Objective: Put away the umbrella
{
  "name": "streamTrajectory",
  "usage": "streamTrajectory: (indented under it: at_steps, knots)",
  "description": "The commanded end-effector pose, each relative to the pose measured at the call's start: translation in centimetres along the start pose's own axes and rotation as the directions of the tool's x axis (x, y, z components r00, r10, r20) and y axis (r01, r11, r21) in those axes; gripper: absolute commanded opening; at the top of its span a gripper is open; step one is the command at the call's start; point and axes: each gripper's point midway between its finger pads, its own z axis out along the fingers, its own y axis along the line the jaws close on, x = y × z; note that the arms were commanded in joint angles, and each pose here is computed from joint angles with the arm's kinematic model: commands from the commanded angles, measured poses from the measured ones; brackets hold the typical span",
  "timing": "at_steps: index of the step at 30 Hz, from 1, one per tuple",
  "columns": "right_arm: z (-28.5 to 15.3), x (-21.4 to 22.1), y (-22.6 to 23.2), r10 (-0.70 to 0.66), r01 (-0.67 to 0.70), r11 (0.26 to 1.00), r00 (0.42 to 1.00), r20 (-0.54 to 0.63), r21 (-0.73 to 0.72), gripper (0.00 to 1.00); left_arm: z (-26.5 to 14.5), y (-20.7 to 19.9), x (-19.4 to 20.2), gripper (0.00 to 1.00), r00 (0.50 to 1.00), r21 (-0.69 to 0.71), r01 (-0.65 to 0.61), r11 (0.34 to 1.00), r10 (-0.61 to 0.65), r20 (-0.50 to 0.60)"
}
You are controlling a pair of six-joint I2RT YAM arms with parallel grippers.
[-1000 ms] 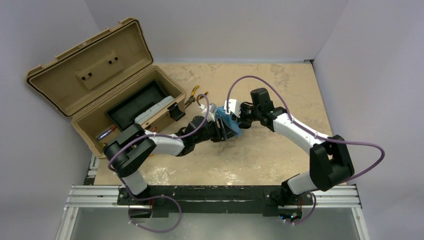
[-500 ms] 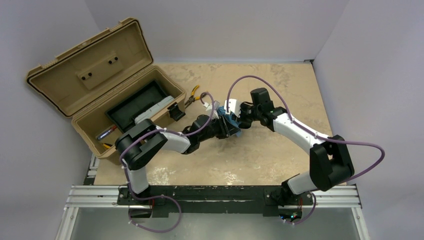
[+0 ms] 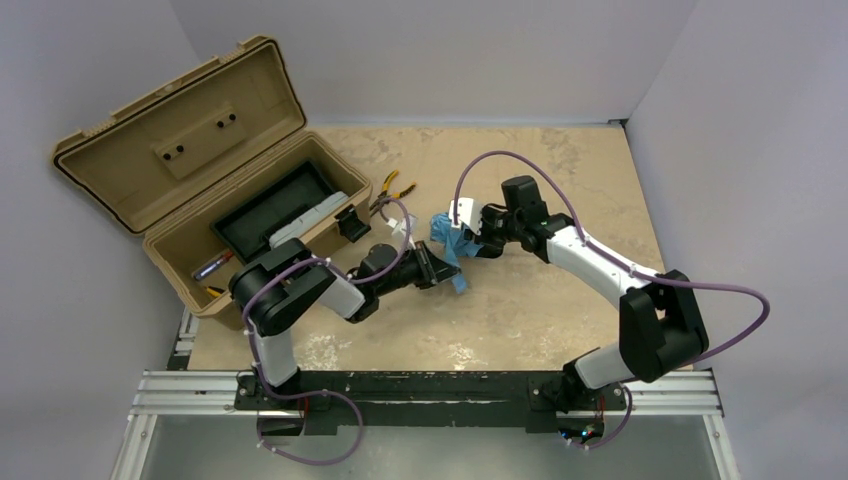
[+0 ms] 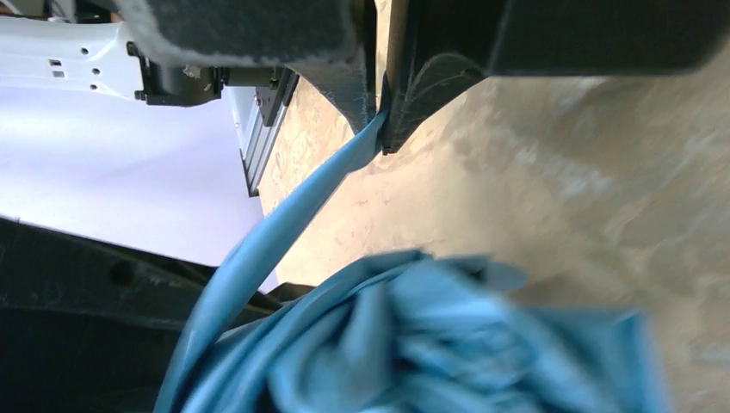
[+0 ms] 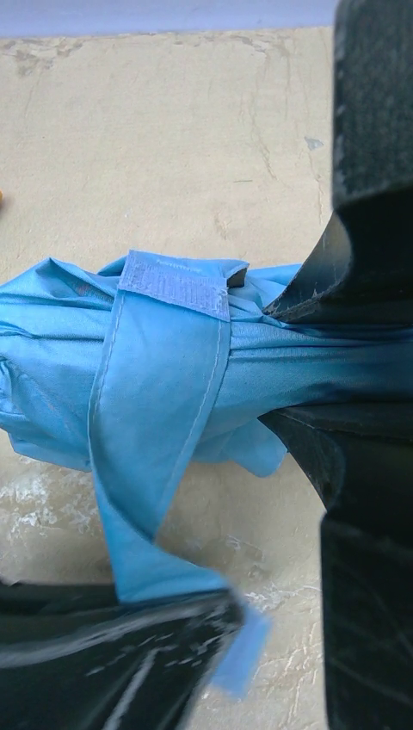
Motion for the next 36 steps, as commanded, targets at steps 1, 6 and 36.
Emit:
streamTrajectory:
  at_steps: [1,6,36]
  knots:
    - [-1.3,-3.1,-2.8,-0.042,0.036,0.997,0.996,0.081,0.073,0.00,-2.3,-1.7,-1.6,0.09,0.995,0.135,0.051,0.990,-0.062,0.079]
    - [-1.3,-2.9,-2.9,-0.043,0.037,0.996,0.997,0.067,0.079,0.00,-2.6,-0.4,-1.3,0.18,0.991,0.137,0.107,0.985,-0.117,0.067]
    - [-2.4,-2.2,-4.6,0.111,-0.110,0.985,0.994,0.003,0.130,0.00,-6.9,-4.3,-3.2,0.67,0.900,-0.445,-0.376,0.813,0.435,0.033]
